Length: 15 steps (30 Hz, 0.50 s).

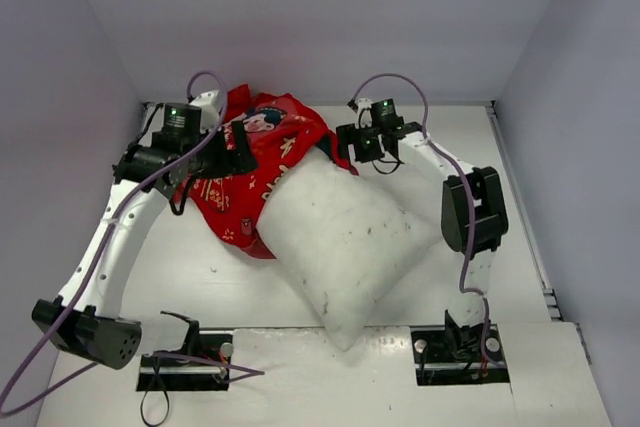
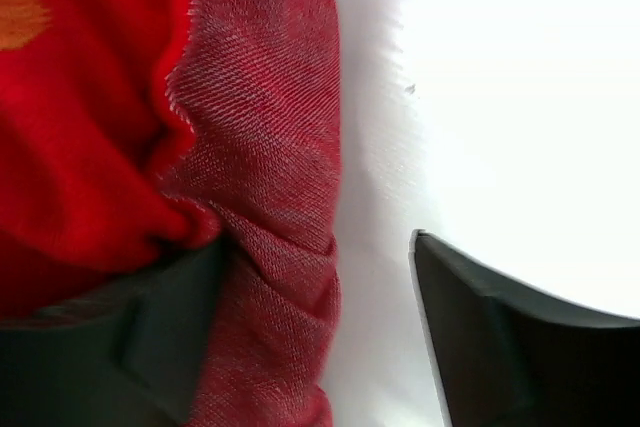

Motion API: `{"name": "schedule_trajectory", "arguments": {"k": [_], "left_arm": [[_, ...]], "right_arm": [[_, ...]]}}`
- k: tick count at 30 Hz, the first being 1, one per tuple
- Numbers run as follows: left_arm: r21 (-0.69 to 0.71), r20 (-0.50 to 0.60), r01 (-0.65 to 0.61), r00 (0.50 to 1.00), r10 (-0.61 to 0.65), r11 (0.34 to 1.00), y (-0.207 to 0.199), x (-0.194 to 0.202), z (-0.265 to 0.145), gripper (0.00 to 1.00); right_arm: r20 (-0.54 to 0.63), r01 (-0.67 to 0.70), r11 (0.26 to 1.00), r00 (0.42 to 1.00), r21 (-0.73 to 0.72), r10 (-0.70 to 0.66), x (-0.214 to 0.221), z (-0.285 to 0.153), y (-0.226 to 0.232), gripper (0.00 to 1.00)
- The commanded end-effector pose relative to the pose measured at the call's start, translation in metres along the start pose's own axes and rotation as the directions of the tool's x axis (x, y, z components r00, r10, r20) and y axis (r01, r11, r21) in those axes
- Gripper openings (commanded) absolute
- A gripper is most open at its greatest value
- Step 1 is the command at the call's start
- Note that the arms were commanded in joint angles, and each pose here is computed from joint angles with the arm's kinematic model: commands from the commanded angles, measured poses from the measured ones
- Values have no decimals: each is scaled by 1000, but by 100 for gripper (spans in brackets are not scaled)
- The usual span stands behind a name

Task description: Put the pillow into the pillowcase

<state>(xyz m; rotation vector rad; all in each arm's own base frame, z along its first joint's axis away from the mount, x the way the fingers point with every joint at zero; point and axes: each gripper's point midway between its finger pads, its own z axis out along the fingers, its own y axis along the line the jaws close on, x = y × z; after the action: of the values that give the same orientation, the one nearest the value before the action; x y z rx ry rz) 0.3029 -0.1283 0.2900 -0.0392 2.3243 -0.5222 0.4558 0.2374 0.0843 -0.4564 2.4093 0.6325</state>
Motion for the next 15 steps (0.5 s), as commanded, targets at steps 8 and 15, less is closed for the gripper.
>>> {"name": "schedule_trajectory", "arguments": {"k": [8, 15], "left_arm": [[-13, 47, -300, 953, 301, 954, -47, -4, 39, 78], [-85, -42, -364, 931, 362, 927, -29, 11, 92, 78]], "right_arm": [[431, 161, 979, 880, 125, -200, -105, -176, 56, 88], [420, 202, 976, 882, 75, -215, -35, -206, 85, 96]]}}
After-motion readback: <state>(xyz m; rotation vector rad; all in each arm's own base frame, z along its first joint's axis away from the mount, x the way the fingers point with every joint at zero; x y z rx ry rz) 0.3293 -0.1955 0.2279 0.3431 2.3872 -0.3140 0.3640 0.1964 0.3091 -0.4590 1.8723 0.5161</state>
